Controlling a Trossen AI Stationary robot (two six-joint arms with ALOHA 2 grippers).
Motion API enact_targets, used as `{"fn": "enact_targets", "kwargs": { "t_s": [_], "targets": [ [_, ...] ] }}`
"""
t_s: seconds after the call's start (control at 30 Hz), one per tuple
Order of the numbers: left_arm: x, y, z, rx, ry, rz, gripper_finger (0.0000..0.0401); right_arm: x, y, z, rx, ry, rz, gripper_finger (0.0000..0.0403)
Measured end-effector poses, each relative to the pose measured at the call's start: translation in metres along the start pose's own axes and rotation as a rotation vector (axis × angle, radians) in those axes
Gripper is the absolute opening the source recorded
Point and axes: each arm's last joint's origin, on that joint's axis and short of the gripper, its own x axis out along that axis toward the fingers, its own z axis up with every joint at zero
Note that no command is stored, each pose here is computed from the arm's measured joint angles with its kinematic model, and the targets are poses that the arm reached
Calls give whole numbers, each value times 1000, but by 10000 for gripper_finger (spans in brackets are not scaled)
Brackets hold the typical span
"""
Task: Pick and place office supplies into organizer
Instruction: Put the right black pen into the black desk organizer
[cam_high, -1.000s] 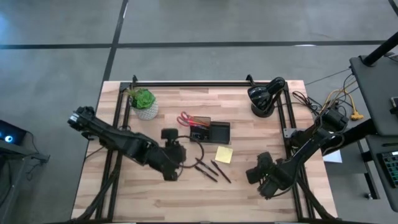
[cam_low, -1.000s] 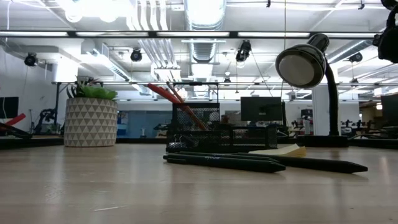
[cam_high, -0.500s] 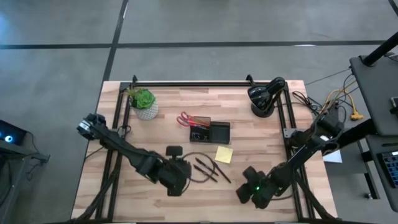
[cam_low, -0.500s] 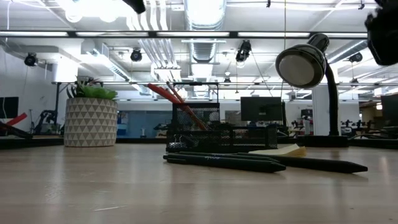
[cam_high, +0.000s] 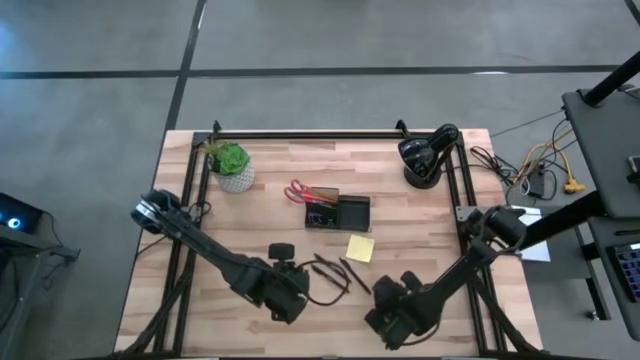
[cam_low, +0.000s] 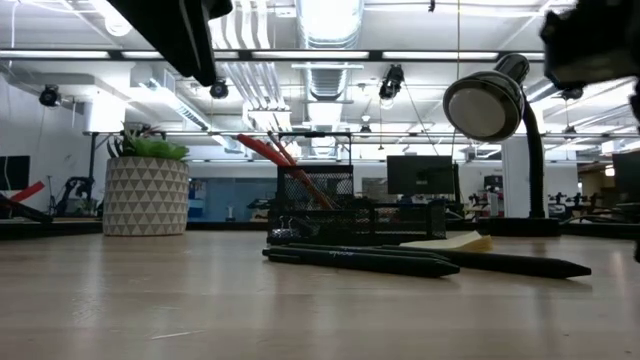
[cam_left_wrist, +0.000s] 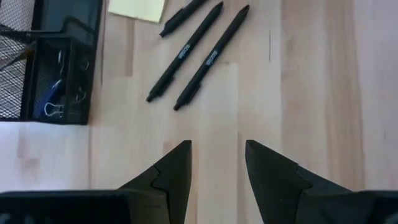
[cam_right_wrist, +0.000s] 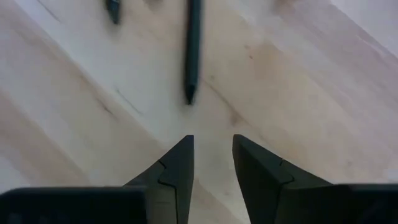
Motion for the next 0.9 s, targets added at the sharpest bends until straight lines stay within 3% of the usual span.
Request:
{"fn": "enact_targets", "kwargs": {
  "t_s": [0.13,0.37,0.63,0.9],
  "targets": [
    [-2,5,1,-18,-18,-3,134,-2,7,12,30,17,26,102],
    [-4,8,7,-51,-33,-73,134,7,3,39,76,99,-27,92],
    [-5,17,5,-73,9,-144,134,7,11,84,-5,110,15,143],
    [-31,30,0,-166,-50,-198,134,22,3,125,-32,127,5,173]
  ]
}}
